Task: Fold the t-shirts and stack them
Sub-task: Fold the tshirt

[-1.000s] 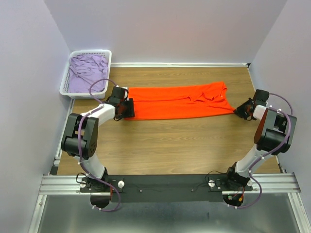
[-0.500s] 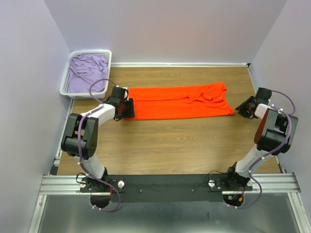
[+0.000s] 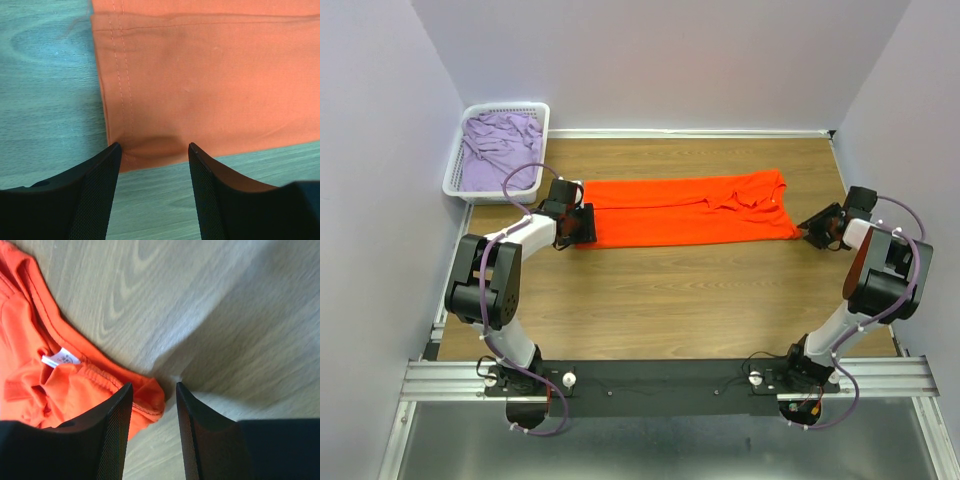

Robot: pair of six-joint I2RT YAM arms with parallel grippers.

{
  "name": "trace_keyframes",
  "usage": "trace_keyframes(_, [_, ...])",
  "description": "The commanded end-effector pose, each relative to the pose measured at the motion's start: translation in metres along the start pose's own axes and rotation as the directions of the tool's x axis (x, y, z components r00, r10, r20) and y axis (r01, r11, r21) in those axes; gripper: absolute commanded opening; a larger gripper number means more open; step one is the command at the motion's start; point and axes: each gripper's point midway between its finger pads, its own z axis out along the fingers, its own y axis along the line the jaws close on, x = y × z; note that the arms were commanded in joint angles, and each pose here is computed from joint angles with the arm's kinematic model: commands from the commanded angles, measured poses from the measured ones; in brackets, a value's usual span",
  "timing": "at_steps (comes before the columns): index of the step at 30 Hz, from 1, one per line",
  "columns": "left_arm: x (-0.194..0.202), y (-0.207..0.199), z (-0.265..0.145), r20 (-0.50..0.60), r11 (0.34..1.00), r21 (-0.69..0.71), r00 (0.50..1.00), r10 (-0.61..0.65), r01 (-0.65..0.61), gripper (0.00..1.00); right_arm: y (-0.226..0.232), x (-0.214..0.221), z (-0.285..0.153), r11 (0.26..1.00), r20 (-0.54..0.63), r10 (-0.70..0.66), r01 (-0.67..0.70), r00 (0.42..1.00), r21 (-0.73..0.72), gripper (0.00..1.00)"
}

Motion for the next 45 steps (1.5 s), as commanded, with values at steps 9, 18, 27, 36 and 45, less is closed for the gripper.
trace_keyframes(9, [0.049,0.02,-0.002,-0.155,0.998,-0.06,0.988,-0.015,0.006,0.65,0.005,0.007,-0.017,0.998,-0.013,0.06,-0.061,0.998,-0.03,0.48])
trace_keyframes(18, [0.049,0.02,-0.002,-0.15,0.998,-0.062,0.989,-0.019,0.01,0.65,0.006,0.008,-0.012,0.995,-0.026,0.099,-0.1,0.995,-0.029,0.47])
trace_keyframes(27, [0.053,0.022,-0.002,-0.155,0.998,-0.069,0.988,-0.023,0.012,0.65,-0.01,0.019,-0.006,0.995,-0.041,0.099,-0.099,0.994,0.023,0.39])
trace_keyframes(36, [0.055,0.023,-0.001,-0.158,0.997,-0.075,0.987,-0.023,0.011,0.65,-0.022,0.024,0.0,0.993,-0.048,0.101,-0.098,0.994,0.059,0.19])
trace_keyframes(45, [0.061,0.029,0.0,-0.173,0.995,-0.097,0.985,-0.019,0.003,0.65,-0.023,-0.007,-0.004,0.995,0.027,0.051,-0.053,0.998,0.081,0.01])
